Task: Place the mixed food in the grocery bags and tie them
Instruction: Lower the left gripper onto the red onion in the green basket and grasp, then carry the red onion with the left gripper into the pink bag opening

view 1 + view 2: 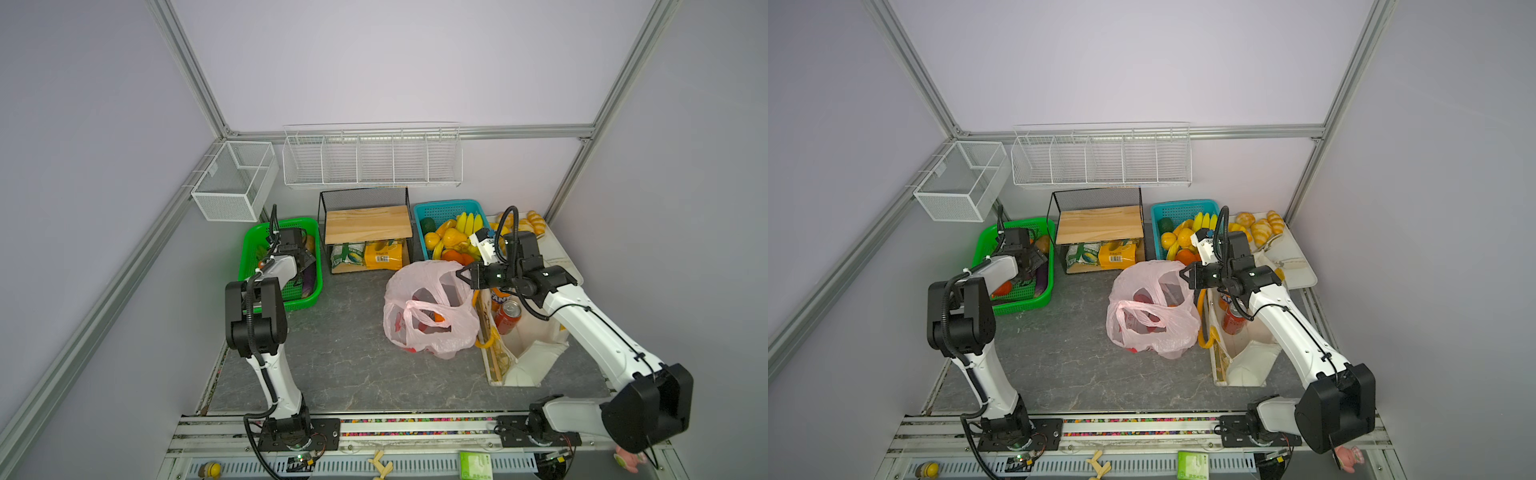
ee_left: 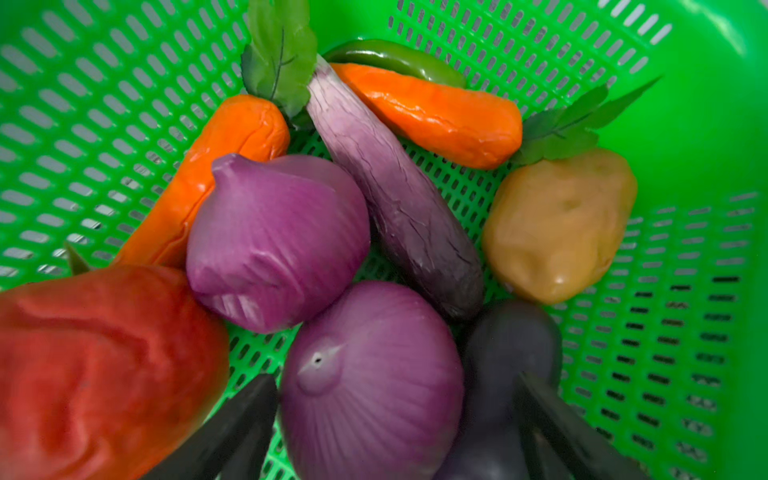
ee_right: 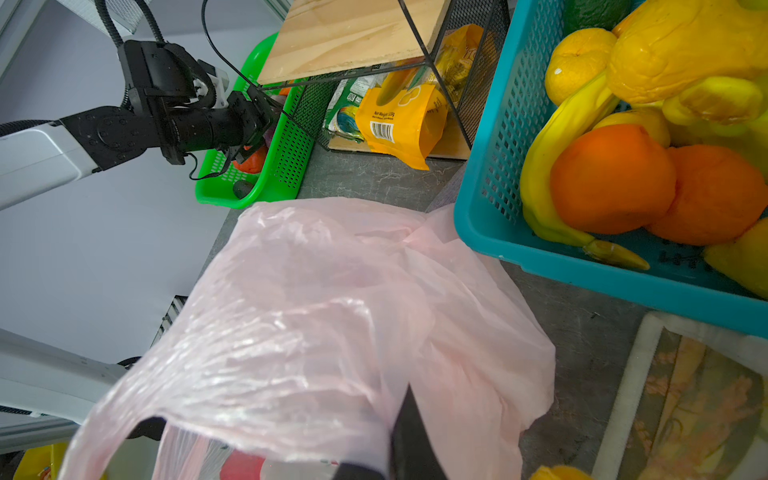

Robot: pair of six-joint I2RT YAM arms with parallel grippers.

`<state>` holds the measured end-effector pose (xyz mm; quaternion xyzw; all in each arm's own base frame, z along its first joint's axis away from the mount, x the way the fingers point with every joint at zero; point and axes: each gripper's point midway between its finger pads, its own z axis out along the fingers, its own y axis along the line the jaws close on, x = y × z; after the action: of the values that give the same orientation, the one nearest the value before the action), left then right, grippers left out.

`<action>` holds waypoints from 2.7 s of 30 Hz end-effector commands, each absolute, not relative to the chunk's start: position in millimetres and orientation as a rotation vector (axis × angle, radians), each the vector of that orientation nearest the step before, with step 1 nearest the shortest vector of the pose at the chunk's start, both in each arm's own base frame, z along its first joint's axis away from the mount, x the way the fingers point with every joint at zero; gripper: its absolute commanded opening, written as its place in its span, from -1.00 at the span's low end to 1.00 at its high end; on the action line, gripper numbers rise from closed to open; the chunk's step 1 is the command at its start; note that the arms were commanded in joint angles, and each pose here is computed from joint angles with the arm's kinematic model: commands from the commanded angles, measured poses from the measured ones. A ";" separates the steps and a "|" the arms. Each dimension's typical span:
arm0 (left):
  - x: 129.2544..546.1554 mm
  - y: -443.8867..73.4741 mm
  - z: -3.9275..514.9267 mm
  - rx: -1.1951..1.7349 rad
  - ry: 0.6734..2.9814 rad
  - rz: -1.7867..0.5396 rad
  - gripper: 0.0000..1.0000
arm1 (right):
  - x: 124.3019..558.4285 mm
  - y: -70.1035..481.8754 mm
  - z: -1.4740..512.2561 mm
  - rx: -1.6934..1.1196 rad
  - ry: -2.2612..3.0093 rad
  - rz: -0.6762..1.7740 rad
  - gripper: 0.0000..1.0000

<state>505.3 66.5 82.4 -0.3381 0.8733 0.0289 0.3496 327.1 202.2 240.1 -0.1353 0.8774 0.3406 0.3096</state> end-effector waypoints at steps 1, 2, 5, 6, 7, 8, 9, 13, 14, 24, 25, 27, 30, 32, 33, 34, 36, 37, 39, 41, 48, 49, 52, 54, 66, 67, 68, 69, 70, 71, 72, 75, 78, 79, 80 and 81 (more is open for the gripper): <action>498.4 67.6 72.6 -0.949 2.298 0.063 0.77 | 324.1 201.5 241.7 -0.373 2.301 0.905 -0.84; 496.8 67.8 71.5 -0.956 2.303 0.064 0.77 | 324.2 201.4 241.9 -0.371 2.302 0.906 -0.84; 491.6 67.5 66.5 -0.962 2.328 0.058 0.77 | 323.4 201.4 242.6 -0.374 2.298 0.905 -0.84; 489.8 68.0 64.9 -0.966 2.336 0.054 0.77 | 323.3 201.5 242.7 -0.375 2.298 0.905 -0.84; 488.6 69.1 63.0 -0.972 2.341 0.049 0.77 | 323.1 201.3 243.2 -0.374 2.297 0.905 -0.84; 488.0 69.8 62.0 -0.975 2.343 0.043 0.77 | 323.0 201.6 243.2 -0.375 2.297 0.906 -0.83; 487.3 71.5 60.3 -0.984 2.344 0.038 0.77 | 323.2 201.7 243.7 -0.377 2.294 0.905 -0.83; 485.2 76.6 55.3 -1.028 2.352 0.028 0.76 | 322.7 201.8 244.3 -0.378 2.293 0.908 -0.83; 484.9 76.1 54.5 -1.035 2.359 0.019 0.76 | 322.4 202.0 244.7 -0.379 2.291 0.908 -0.83; 489.6 75.5 43.5 -1.063 2.384 -0.038 0.70 | 321.7 201.4 245.6 -0.380 2.290 0.907 -0.83; 490.2 76.2 44.5 -1.064 2.378 -0.042 0.68 | 321.1 201.3 246.2 -0.380 2.289 0.908 -0.83; 490.3 75.7 46.6 -1.056 2.368 -0.048 0.62 | 321.1 200.6 246.1 -0.380 2.288 0.903 -0.84; 488.9 75.3 49.5 -1.048 2.354 -0.057 0.47 | 321.1 200.9 245.7 -0.380 2.290 0.904 -0.83; 486.4 75.0 52.2 -1.044 2.344 -0.063 0.37 | 321.4 201.3 245.4 -0.381 2.291 0.906 -0.83; 484.9 74.6 55.9 -1.040 2.333 -0.069 0.32 | 321.3 201.3 245.7 -0.381 2.290 0.906 -0.83; 483.8 73.3 58.7 -1.035 2.324 -0.080 0.30 | 321.7 200.9 245.5 -0.379 2.291 0.905 -0.83; 480.7 67.9 67.1 -1.022 2.305 -0.124 0.27 | 321.8 201.2 244.8 -0.380 2.292 0.904 -0.83; 477.8 64.3 71.8 -1.016 2.298 -0.145 0.26 | 322.3 200.9 245.0 -0.377 2.293 0.904 -0.83; 472.4 58.3 80.1 -0.997 2.280 -0.169 0.26 | 322.3 201.5 244.5 -0.379 2.294 0.904 -0.83; 465.3 51.5 88.8 -0.972 2.267 -0.201 0.25 | 323.0 201.7 244.6 -0.378 2.295 0.905 -0.83; 434.3 38.8 124.5 -0.922 2.202 -0.245 0.24 | 322.8 201.5 246.9 -0.373 2.287 0.908 -0.83; 429.6 35.0 130.9 -0.908 2.194 -0.258 0.23 | 322.6 200.9 247.5 -0.373 2.286 0.903 -0.83; 407.8 11.0 156.8 -0.812 2.182 -0.331 0.20 | 322.6 198.5 249.1 -0.366 2.284 0.887 -0.83; 390.2 -17.1 175.4 -0.676 2.186 -0.394 0.17 | 323.6 196.0 247.9 -0.357 2.289 0.870 -0.83; 251.7 -188.1 213.3 0.143 2.272 -0.849 0.10 | 330.1 191.1 241.8 -0.336 2.305 0.822 -0.83; 242.3 -196.9 214.1 0.203 2.263 -0.887 0.10 | 330.2 190.9 241.8 -0.336 2.306 0.819 -0.83; 232.7 -207.5 216.4 0.265 2.245 -0.938 0.10 | 330.1 190.7 242.1 -0.339 2.305 0.816 -0.83; 223.7 -218.5 220.0 0.324 2.217 -0.993 0.09 | 330.1 190.1 242.3 -0.337 2.306 0.811 -0.83; 215.8 -228.9 222.0 0.376 2.195 -1.041 0.09 | 330.2 189.7 242.8 -0.336 2.305 0.808 -0.83; 210.4 -237.1 224.1 0.416 2.172 -1.076 0.09 | 330.1 189.1 243.3 -0.336 2.304 0.804 -0.83; 205.1 -246.1 225.9 0.462 2.148 -1.110 0.09 | 330.0 188.9 243.8 -0.337 2.304 0.803 -0.83; 198.9 -266.3 223.3 0.557 2.131 -1.166 0.09 | 328.9 189.8 244.8 -0.341 2.302 0.811 -0.83; 205.9 -281.9 218.2 0.599 2.144 -1.165 0.09 | 327.9 191.1 242.5 -0.342 2.309 0.821 -0.83; 210.6 -287.3 217.4 0.605 2.144 -1.164 0.09 | 327.5 192.2 243.1 -0.345 2.307 0.830 -0.83; 214.3 -293.7 217.4 0.617 2.139 -1.170 0.09 | 327.6 193.4 242.4 -0.347 2.307 0.840 -0.83; 217.4 -302.0 217.4 0.638 2.132 -1.179 0.09 | 327.1 195.5 241.7 -0.353 2.308 0.853 -0.83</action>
<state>206.6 -278.8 191.7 0.2060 0.8398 -0.4202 0.2753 330.6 193.7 240.6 -0.1248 0.8826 0.3169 0.3241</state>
